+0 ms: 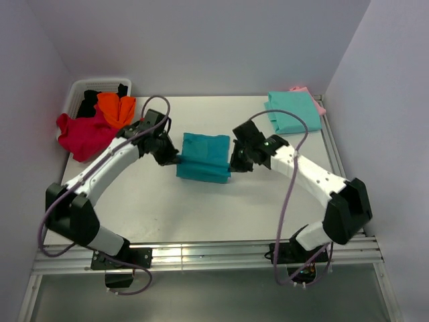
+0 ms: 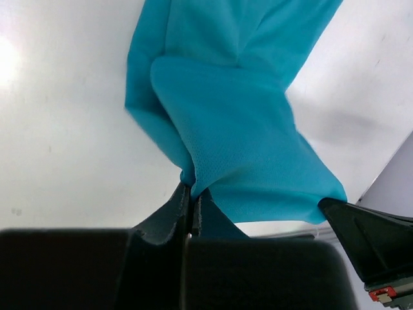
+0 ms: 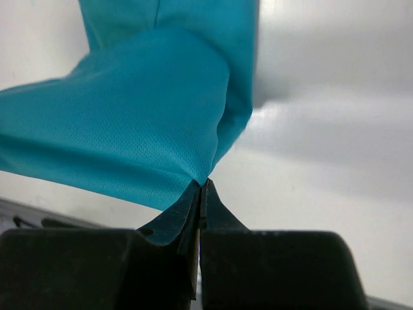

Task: Fold and stack the t-shirts
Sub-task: Fold the long partially folded tshirt into a neat square

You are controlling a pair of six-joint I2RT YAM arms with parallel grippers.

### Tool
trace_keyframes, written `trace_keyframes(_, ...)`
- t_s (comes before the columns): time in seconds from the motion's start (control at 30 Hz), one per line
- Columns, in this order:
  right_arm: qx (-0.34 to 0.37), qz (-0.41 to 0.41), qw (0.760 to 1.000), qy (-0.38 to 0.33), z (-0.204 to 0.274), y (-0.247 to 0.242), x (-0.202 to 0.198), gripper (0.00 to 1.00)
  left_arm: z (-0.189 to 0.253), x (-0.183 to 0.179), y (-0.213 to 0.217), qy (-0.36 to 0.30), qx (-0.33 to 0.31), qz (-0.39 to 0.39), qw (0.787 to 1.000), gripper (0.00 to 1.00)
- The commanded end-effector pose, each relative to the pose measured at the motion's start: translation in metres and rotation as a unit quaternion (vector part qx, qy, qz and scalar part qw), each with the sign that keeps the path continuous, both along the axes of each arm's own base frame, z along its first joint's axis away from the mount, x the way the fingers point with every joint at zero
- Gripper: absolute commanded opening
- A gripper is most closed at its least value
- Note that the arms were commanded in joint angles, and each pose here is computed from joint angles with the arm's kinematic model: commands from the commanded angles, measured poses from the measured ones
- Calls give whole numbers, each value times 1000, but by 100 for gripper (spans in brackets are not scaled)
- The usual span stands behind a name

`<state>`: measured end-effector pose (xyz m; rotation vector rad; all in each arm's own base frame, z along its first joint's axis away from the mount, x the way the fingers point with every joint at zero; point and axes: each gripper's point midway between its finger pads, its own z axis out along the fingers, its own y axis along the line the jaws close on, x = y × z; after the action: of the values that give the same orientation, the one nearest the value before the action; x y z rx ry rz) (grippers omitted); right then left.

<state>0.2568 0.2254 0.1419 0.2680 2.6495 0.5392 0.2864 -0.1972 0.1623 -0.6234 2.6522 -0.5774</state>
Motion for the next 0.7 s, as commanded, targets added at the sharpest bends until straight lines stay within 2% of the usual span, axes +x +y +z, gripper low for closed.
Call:
trace_keyframes(0.0, -86, -21, 996, 4, -10, -34, 40, 0, 3, 64, 28, -36, 52, 33, 997, 0)
trace_keyframes(0.03, -81, -17, 996, -18, 6, -30, 64, 0, -22, 81, 27, -10, 64, 22, 998, 0)
trace_keyframes(0.07, -98, -31, 995, 3, -13, -38, 87, 0, -2, 114, 25, -39, 56, 28, 997, 3)
trace_keyframes(0.1, -106, -39, 994, 3, -13, -41, 106, 0, -3, 138, 31, -44, 56, 33, 997, 9)
trace_keyframes(0.13, -119, -38, 992, 10, -15, -46, 121, 22, -45, 154, 34, 5, 81, 21, 996, 37)
trace_keyframes(0.17, -121, -45, 992, 2, -16, -39, 161, 49, -10, 195, 28, -48, 65, 24, 996, 76)
trace_keyframes(0.2, -159, -68, 984, 30, -20, -61, 170, 77, -9, 217, 29, -58, 63, 20, 996, 99)
trace_keyframes(0.23, -164, -66, 984, 33, -20, -62, 186, 100, -10, 232, 29, -61, 67, 18, 996, 99)
trace_keyframes(0.27, -152, -68, 986, 9, -11, -54, 220, 100, -21, 247, 23, -57, 55, 19, 997, 99)
trace_keyframes(0.3, -170, -76, 982, 20, -9, -64, 222, 100, -23, 253, 27, -58, 36, 26, 997, 99)
trace_keyframes(0.33, -158, -81, 984, -4, 9, -60, 234, 100, -13, 253, 30, -62, 20, 43, 997, 100)
trace_keyframes(0.37, -157, -84, 984, 5, 5, -61, 233, 100, -25, 249, 35, -56, 19, 51, 997, 100)
trace_keyframes(0.4, -152, -86, 985, 6, 7, -61, 229, 100, -24, 245, 37, -61, 15, 55, 997, 99)
trace_keyframes(0.43, -143, -84, 986, 30, -17, -58, 219, 100, -5, 237, 39, -82, 10, 54, 995, 100)
trace_keyframes(0.47, -122, -82, 989, 9, 3, -56, 211, 100, -25, 226, 42, -69, 17, 54, 996, 99)
trace_keyframes(0.5, -112, -80, 990, 5, 0, -55, 204, 100, -27, 219, 47, -68, 26, 56, 996, 100)
trace_keyframes(0.53, -98, -79, 992, 15, -25, -52, 193, 100, -22, 212, 50, -73, 33, 51, 995, 99)
trace_keyframes(0.57, -78, -79, 994, -7, -8, -50, 186, 100, -35, 200, 54, -54, 42, 48, 996, 100)
trace_keyframes(0.63, -46, -72, 996, -23, -13, -42, 181, 100, -39, 186, 58, -41, 53, 40, 997, 100)
trace_keyframes(0.67, -39, -62, 997, -8, -25, -41, 165, 100, -50, 175, 60, -24, 57, 36, 997, 100)
